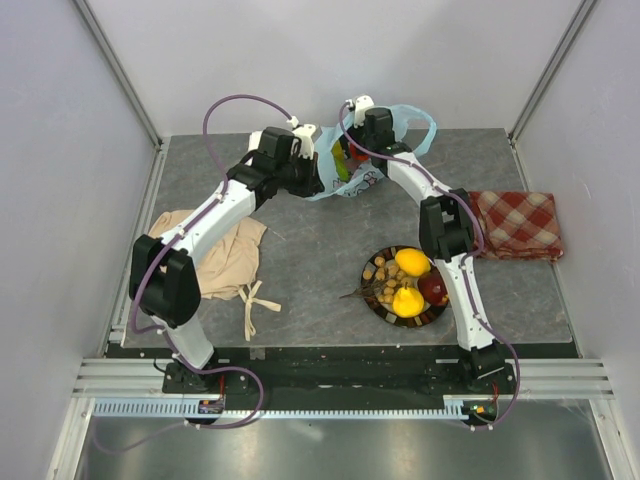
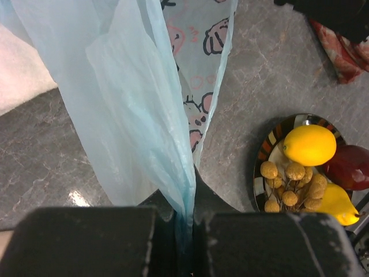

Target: Take the fake fruits out of the plastic bag

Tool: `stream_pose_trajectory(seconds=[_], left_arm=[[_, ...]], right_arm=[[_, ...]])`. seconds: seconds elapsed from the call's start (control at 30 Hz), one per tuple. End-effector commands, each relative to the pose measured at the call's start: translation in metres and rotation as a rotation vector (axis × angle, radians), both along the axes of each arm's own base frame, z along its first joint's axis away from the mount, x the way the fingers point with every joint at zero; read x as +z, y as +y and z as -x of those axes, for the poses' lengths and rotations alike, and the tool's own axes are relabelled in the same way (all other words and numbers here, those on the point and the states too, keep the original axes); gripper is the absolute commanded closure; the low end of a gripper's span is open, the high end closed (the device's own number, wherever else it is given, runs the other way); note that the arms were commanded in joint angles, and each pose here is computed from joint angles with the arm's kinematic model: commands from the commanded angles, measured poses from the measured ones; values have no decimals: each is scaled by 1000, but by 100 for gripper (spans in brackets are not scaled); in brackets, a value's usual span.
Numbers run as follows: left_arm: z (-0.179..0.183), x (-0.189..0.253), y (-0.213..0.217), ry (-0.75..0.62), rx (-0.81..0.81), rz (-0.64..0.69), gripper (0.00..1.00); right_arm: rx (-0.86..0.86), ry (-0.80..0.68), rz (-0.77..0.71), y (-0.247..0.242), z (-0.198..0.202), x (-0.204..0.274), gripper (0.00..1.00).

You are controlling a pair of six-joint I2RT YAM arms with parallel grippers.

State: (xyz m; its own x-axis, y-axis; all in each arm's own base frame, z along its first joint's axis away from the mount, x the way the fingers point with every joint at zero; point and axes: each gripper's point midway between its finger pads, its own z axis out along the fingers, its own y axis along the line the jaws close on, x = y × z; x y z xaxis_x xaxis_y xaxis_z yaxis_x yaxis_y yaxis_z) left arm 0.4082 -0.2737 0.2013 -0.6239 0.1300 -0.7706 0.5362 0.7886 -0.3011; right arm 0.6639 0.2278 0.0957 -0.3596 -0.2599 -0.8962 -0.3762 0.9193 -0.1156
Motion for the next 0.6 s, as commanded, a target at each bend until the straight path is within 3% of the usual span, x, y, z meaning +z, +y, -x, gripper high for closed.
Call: stream_pose_trajectory(seconds=[0.0, 0.4, 0.57], left_arm=[[6, 24, -1, -41, -33, 28, 98], [1, 27, 1, -62, -23, 15, 99], [-1, 26, 0, -57, -22, 18, 99]], right_arm=[[-46, -73, -33, 1, -20, 7, 2], [-152, -31, 104, -27, -20, -36, 3], [-130, -51, 75, -33, -25, -22, 23]])
